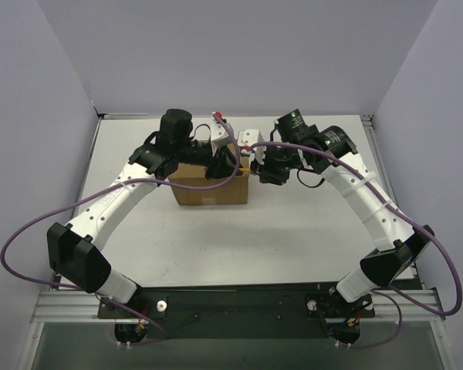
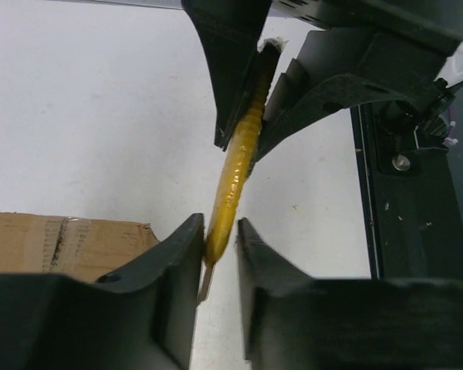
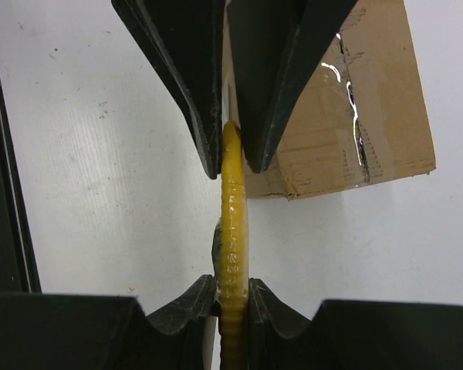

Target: Unpack the express box

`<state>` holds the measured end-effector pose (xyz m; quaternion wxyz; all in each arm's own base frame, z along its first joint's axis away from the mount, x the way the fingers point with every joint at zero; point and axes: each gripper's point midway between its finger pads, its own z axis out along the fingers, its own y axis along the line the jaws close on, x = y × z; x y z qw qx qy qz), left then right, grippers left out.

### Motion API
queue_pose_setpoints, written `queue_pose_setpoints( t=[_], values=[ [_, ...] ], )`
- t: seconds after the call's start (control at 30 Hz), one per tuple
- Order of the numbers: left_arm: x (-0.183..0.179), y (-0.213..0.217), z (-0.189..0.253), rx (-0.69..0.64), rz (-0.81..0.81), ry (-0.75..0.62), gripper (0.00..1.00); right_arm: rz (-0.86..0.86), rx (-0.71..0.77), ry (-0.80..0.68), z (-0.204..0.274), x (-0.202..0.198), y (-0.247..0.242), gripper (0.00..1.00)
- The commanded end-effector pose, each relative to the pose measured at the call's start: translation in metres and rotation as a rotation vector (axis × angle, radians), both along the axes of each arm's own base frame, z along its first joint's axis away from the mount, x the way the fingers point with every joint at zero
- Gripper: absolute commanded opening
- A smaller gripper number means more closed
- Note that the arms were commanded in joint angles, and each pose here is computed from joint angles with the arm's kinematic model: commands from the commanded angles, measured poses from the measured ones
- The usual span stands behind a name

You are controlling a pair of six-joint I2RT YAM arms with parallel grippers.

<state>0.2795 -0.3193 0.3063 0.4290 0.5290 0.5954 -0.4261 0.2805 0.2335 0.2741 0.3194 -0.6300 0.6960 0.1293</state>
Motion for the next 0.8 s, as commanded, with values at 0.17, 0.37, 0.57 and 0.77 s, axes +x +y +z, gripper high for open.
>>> queue_pose_setpoints(
  t=[0.17, 0.37, 0.57, 0.77],
  values=[
    [0.001, -0.013, 0.018, -0.108, -0.052, 0.019, 0.0, -0.095, 0.152, 0.071, 0.019, 0.002, 0.005, 0.0],
    [0.008, -0.008, 0.053, -0.333, -0.071, 0.156, 0.0, -0.275, 0.578, 0.282, 0.076, 0.019, -0.019, 0.55],
    [-0.001, -0.008, 0.062, -0.382, -0.111, 0.314, 0.0, -0.28, 0.763, 0.436, 0.09, 0.007, -0.022, 0.59],
    [0.004, -0.005, 0.057, -0.396, -0.101, 0.377, 0.0, -0.269, 0.858, 0.469, 0.097, 0.008, -0.012, 0.6]
  ],
)
